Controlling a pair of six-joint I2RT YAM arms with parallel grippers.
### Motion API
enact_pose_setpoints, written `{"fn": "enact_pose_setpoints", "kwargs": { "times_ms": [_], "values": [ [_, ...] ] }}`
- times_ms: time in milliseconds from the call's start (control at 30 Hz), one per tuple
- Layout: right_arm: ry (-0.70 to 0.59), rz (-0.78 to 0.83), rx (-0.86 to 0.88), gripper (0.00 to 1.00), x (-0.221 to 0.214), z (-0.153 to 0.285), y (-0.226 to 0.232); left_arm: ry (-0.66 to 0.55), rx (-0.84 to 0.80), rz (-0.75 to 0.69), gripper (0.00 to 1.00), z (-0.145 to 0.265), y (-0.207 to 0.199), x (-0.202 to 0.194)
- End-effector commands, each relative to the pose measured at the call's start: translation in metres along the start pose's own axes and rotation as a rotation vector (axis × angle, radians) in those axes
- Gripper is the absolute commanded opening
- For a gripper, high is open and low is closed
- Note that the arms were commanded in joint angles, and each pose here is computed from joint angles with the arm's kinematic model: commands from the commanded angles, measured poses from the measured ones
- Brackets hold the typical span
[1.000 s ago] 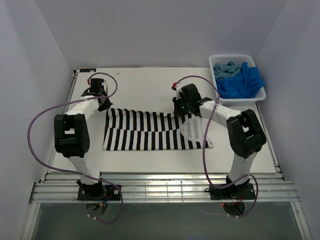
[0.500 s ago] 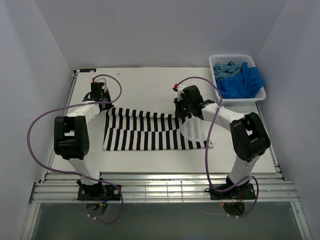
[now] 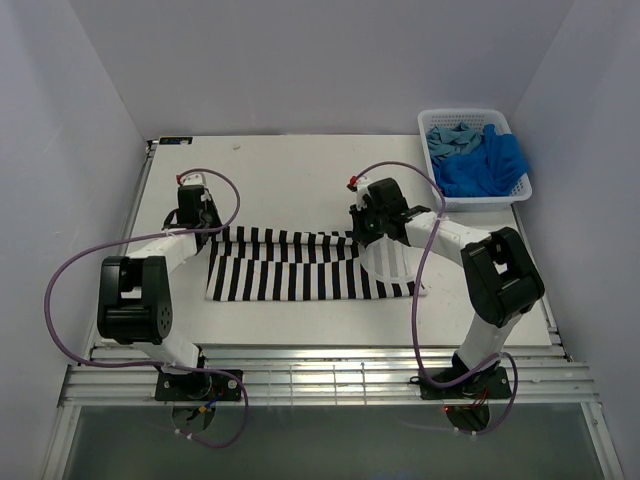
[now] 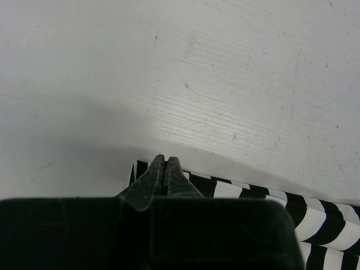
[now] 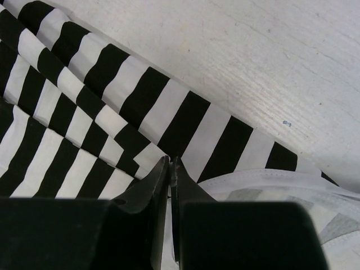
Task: Fold and stack the tank tops
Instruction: Fold the tank top
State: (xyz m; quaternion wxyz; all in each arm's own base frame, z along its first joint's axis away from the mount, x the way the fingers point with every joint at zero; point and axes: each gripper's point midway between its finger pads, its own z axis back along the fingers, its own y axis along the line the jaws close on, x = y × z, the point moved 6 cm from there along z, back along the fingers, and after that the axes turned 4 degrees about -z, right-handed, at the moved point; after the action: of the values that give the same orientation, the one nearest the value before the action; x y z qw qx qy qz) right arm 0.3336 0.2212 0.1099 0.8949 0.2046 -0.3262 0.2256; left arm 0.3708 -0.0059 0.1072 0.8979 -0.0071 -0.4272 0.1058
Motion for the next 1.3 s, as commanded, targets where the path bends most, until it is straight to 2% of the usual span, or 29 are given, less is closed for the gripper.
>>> {"fn": "enact_pose_setpoints", "kwargs": {
  "times_ms": [0,400,567,667,733,767,833,867,900,967,1000,1033,1067,1100,1200,1267],
  "values": [
    [-0.056,0.024,0.032,0.08,0.01,0.011,0.006,-0.095,0.015,0.031,0.0,0.014,0.001,0.016],
    [-0.011,0.0,0.071,0.1,-0.012,0.002,0.007,-0.002,0.013,0.095,0.0,0.01,0.001,-0.012],
    [0.003,-0.008,0.065,0.17,-0.018,0.0,0.007,0.061,0.026,0.131,0.1,0.01,0.002,-0.024],
    [0.015,-0.011,0.072,0.22,-0.024,0.001,0.008,0.054,0.027,0.15,0.21,0.016,0.002,-0.026],
    [0.021,-0.014,0.089,0.31,-0.03,0.002,0.011,0.042,0.016,0.159,0.28,0.023,0.002,-0.026],
    [0.021,-0.018,0.095,0.32,-0.032,0.003,0.013,0.038,0.012,0.163,0.33,0.024,0.001,-0.026],
    [0.023,-0.021,0.11,0.33,-0.038,0.008,0.016,0.038,0.012,0.175,0.35,0.027,0.002,-0.029],
    [0.022,-0.02,0.116,0.33,-0.039,0.01,0.018,0.027,0.018,0.18,0.41,0.03,0.002,-0.027],
    [0.009,-0.02,0.119,0.35,-0.037,0.015,0.02,0.038,0.034,0.186,0.52,0.031,0.004,-0.03],
    [0.008,-0.02,0.123,0.38,-0.042,0.021,0.023,0.024,0.066,0.21,0.68,0.037,0.007,-0.027],
    [-0.011,-0.02,0.127,0.4,-0.039,0.028,0.025,0.023,0.074,0.217,0.87,0.04,0.008,-0.027],
    [-0.019,-0.02,0.126,0.42,-0.038,0.032,0.027,0.012,0.08,0.227,0.96,0.043,0.009,-0.025],
    [-0.014,-0.023,0.125,0.44,-0.042,0.035,0.027,-0.009,0.111,0.26,0.98,0.047,0.011,-0.02],
    [-0.043,-0.019,0.122,0.5,-0.037,0.043,0.029,-0.039,0.12,0.277,0.98,0.056,0.012,-0.012],
    [-0.081,-0.021,0.125,0.56,-0.03,0.055,0.032,-0.128,0.124,0.342,0.98,0.077,0.01,0.018],
    [-0.092,-0.026,0.137,0.71,-0.026,0.059,0.034,-0.162,0.049,0.369,0.98,0.087,-0.001,0.038]
  ]
}}
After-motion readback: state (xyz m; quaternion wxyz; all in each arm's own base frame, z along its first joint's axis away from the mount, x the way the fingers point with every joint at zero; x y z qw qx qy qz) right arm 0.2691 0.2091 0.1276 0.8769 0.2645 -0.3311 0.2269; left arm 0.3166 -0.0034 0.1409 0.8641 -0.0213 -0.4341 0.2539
